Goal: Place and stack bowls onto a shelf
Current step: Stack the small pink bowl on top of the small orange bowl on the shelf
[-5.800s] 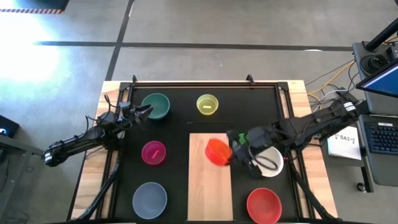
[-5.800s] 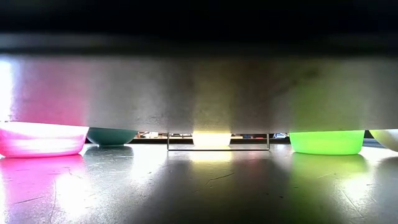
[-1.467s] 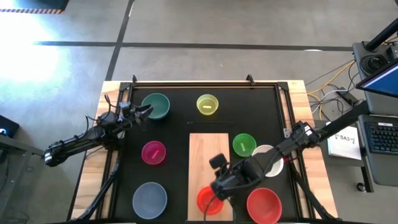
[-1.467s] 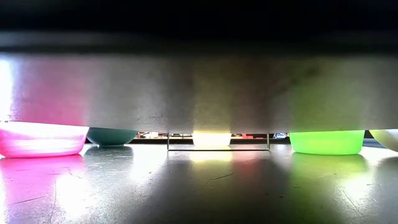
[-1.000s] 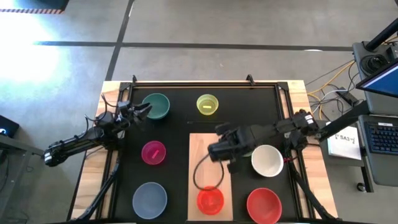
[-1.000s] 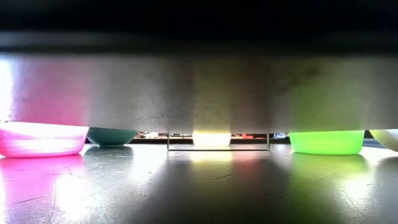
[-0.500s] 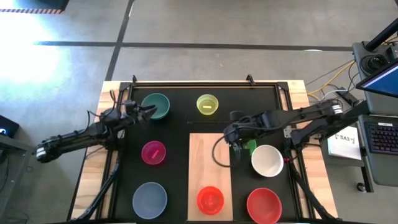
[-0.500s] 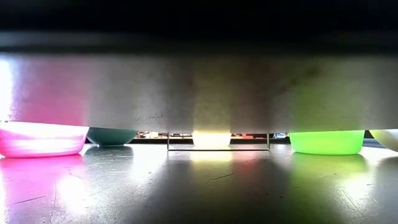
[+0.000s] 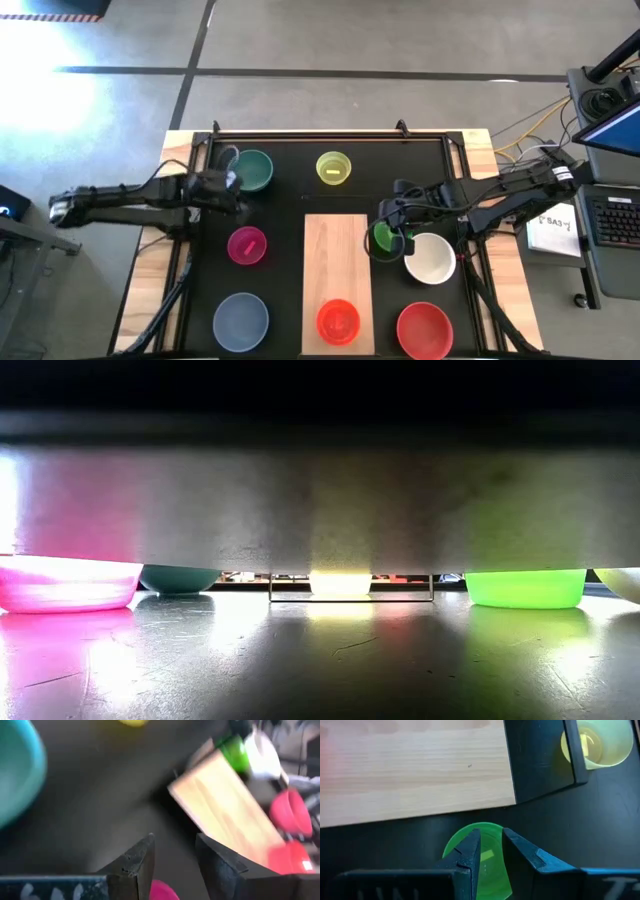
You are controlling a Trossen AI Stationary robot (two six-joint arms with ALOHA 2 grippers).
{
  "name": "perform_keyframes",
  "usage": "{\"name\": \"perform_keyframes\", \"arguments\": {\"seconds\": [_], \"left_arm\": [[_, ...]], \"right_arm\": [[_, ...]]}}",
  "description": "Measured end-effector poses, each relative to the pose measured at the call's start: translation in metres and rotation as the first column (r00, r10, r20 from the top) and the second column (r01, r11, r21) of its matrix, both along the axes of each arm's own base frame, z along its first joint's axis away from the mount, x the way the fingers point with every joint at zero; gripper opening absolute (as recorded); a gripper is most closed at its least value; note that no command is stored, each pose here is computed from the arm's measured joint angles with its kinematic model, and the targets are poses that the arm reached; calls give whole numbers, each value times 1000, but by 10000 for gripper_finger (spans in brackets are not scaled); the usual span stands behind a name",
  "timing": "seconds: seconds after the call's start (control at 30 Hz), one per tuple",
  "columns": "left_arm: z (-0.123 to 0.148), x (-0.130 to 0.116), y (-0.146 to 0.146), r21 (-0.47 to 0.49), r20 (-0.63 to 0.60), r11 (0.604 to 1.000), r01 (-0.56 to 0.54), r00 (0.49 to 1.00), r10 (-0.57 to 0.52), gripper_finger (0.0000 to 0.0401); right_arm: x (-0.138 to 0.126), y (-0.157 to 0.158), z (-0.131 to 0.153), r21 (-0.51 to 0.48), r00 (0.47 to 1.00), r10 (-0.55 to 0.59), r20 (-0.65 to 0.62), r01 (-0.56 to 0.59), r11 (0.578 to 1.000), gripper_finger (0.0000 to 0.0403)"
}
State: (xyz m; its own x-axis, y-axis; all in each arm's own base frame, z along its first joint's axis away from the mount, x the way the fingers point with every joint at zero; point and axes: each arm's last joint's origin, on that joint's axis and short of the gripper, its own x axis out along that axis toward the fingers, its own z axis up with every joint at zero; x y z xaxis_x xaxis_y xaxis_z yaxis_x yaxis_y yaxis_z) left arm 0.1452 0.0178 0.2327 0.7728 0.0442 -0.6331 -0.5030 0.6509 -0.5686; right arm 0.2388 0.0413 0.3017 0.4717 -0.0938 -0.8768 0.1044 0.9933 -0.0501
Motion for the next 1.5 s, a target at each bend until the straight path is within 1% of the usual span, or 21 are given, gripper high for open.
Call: {"name": "perform_keyframes", "arguments": {"seconds": [0.17, 0.23, 0.3, 0.4, 0.5, 0.6, 0.67, 0.77, 0.9, 1.07, 1.4, 1.5], "left_arm": [[3, 16, -33, -101, -66, 993, 61, 995, -68, 126], [1, 21, -48, -126, -110, 990, 57, 991, -71, 126], [-3, 23, -60, -142, -177, 990, 24, 983, -49, 126], [-7, 27, -74, -143, -280, 989, -24, 960, -17, 126], [-10, 35, -83, -119, -371, 992, -35, 928, -11, 126], [-15, 47, -90, -112, -443, 993, -27, 896, -26, 126], [-20, 55, -94, -102, -495, 995, -2, 868, -49, 126], [-27, 64, -97, -62, -561, 998, 32, 826, -62, 126], [-34, 71, -100, -38, -583, 998, 42, 810, -56, 126], [-44, 76, -102, -24, -613, 999, 45, 789, -51, 126], [-64, 82, -106, 6, -677, 999, 54, 735, -35, 126], [-70, 85, -108, 14, -681, 994, 106, 729, -68, 117]], "right_arm": [[-3, -1, -8, 13, 999, -35, -18, 35, 999, 79], [-3, -1, -12, 14, 999, -42, -33, 43, 999, 83], [-4, -1, -17, 11, 998, -42, -45, 42, 999, 85], [-4, -1, -23, 10, 998, -43, -53, 44, 999, 89], [-5, -1, -24, 20, 997, -51, -58, 52, 998, 95], [-5, -1, -25, 31, 996, -72, -57, 74, 997, 101], [-5, -1, -25, 37, 995, -85, -55, 87, 996, 106], [-5, -1, -25, 37, 995, -85, -56, 87, 996, 114], [-5, -1, -25, 40, 995, -83, -59, 86, 996, 125], [-5, 1, -25, 84, 996, -60, -71, 66, 994, 134], [-5, 1, -25, 82, 996, -58, -71, 64, 995, 134], [-5, 1, -25, 81, 996, -57, -71, 63, 995, 134]]}}
